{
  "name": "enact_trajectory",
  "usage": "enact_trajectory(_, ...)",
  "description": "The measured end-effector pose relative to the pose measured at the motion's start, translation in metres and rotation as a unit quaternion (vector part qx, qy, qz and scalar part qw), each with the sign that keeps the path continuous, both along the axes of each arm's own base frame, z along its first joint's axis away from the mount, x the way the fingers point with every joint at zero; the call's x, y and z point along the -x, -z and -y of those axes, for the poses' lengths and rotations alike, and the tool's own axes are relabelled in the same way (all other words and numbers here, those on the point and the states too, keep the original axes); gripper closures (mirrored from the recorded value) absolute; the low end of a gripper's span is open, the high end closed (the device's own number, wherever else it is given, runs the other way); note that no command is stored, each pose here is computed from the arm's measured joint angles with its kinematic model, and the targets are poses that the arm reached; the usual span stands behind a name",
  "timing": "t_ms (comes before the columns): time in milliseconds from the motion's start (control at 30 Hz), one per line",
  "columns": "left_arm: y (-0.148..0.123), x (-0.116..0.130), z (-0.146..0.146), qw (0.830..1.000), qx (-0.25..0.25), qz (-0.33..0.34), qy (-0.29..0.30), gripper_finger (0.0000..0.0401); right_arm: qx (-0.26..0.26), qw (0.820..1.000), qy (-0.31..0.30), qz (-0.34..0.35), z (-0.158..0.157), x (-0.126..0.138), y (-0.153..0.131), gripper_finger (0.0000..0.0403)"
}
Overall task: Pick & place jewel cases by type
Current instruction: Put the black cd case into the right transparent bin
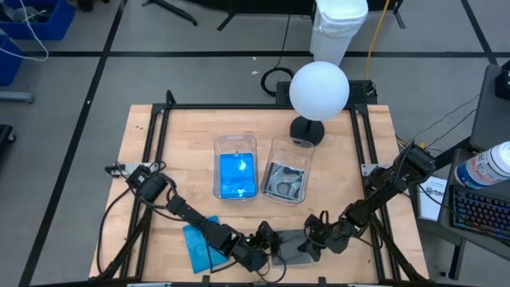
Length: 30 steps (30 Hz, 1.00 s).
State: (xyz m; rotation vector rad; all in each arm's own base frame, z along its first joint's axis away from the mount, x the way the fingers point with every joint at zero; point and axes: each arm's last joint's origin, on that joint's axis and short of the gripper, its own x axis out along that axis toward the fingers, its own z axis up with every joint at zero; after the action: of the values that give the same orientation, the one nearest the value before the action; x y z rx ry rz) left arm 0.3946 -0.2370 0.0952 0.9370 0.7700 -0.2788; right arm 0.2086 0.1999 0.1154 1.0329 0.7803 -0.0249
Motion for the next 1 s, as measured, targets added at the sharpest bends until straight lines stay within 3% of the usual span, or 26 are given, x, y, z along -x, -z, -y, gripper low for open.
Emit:
enact_trajectory(300, -0.024, 0.008, -0.001, 0.998, 0.013, 0.022, -0.063, 0.0226, 0.027, 0.999, -0.014, 0.029, -0.002, 0.000, -0.002, 0.0372)
enact_trajectory(500, -0.057, 0.015, 0.001, 0.989, 0.105, 0.031, -0.095, 0.0181, 0.058, 0.997, -0.027, 0.051, -0.006, 0.003, -0.003, 0.0383)
enact_trajectory(733, -0.080, 0.017, 0.001, 0.953, 0.266, 0.016, -0.145, 0.0135, 0.097, 0.991, -0.039, 0.078, -0.013, 0.011, -0.004, 0.0383)
enact_trajectory(1000, -0.086, 0.013, 0.000, 0.901, 0.367, 0.034, -0.226, 0.0099, 0.150, 0.981, -0.064, 0.109, -0.022, 0.022, -0.005, 0.0383)
